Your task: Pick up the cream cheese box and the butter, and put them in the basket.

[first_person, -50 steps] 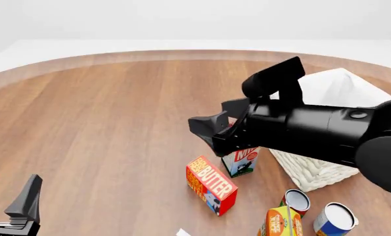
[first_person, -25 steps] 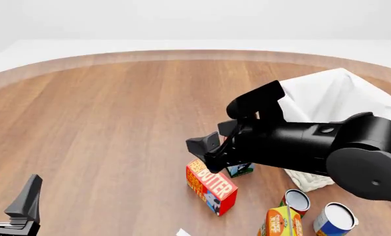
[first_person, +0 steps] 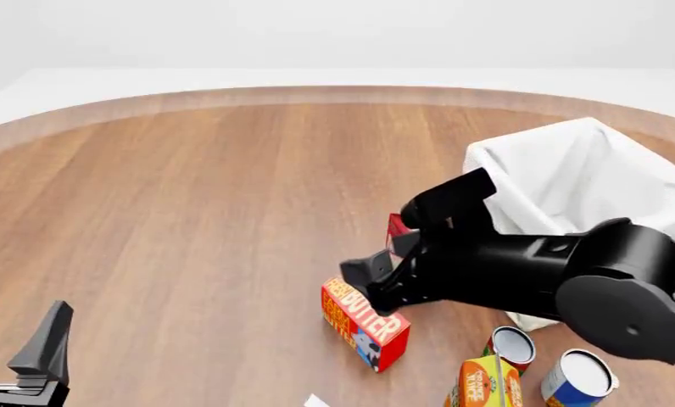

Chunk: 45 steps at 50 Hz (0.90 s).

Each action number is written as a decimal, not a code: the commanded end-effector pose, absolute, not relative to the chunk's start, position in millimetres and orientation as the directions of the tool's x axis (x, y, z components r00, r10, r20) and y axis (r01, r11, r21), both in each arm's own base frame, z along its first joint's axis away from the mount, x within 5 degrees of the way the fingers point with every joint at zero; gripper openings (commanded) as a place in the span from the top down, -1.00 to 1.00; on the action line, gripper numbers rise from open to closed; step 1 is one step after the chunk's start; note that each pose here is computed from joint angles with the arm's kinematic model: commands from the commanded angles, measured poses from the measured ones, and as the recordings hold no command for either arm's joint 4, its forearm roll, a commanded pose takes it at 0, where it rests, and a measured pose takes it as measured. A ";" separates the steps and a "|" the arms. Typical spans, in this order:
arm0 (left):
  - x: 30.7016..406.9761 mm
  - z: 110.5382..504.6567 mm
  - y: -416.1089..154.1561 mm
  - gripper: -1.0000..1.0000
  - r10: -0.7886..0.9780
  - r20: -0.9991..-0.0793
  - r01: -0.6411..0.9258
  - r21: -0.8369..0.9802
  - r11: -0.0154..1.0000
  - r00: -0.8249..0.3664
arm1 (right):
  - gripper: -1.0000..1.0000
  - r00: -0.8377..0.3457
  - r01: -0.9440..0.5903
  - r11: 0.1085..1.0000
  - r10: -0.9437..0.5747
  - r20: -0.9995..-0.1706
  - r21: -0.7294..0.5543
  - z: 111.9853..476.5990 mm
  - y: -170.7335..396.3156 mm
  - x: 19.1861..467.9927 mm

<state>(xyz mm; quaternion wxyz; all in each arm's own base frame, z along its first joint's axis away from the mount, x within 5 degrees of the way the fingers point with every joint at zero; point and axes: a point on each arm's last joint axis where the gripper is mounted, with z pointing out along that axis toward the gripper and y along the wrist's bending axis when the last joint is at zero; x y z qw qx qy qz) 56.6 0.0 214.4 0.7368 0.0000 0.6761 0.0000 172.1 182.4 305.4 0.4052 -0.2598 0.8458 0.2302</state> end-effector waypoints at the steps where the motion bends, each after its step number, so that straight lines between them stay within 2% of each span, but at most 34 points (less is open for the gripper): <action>1: 56.6 214.4 0.0 -1.00 0.000 -0.996 0.000 0.000 1.000 0.086 | -1.00 -0.558 -0.604 0.777 -0.254 -0.790 0.177 293.6 176.4 174.2; 14: 56.6 214.4 0.0 -1.00 0.000 -0.996 0.000 0.000 1.000 0.086 | -1.00 -0.543 -0.606 0.783 -0.280 -0.792 0.138 295.1 171.1 179.3; 17: 56.6 214.4 0.0 -1.00 0.000 -0.996 0.000 0.000 1.000 0.086 | -1.00 -0.561 -0.570 0.812 -0.274 -0.781 0.125 280.6 158.6 184.6; 45: 56.6 214.4 0.0 -1.00 0.000 -0.996 0.000 0.000 1.000 0.086 | -1.00 -0.597 -0.547 0.826 -0.270 -0.756 0.137 255.4 159.6 189.4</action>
